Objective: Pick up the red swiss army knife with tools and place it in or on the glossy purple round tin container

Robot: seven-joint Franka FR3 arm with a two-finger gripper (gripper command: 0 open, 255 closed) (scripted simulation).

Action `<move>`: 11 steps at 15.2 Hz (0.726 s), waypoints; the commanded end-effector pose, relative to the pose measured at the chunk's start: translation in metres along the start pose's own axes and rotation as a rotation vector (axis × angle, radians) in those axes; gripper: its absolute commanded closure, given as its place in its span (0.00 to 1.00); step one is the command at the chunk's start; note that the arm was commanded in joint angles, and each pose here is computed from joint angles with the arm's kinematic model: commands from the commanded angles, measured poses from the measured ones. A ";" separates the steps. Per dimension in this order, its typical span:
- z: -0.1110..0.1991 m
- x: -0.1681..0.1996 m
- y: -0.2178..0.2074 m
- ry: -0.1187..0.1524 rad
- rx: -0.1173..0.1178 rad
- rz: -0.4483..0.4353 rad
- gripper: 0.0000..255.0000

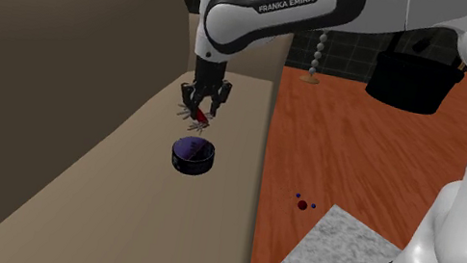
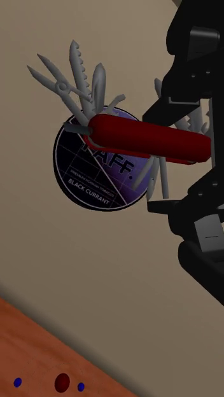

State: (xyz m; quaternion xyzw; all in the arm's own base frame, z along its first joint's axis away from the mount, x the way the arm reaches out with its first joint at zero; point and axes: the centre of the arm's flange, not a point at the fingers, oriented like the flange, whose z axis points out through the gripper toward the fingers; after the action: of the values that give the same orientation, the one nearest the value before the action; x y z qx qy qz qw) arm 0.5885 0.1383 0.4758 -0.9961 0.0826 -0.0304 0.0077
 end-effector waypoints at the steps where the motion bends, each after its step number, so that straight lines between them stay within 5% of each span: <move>1: 0.008 -0.002 -0.002 0.000 0.000 0.002 1.00; 11: 0.061 -0.005 -0.001 0.000 0.000 0.002 1.00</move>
State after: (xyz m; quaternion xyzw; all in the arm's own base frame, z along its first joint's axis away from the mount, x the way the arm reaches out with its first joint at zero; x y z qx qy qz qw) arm 0.5868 0.1411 0.4200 -0.9960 0.0834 -0.0303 0.0075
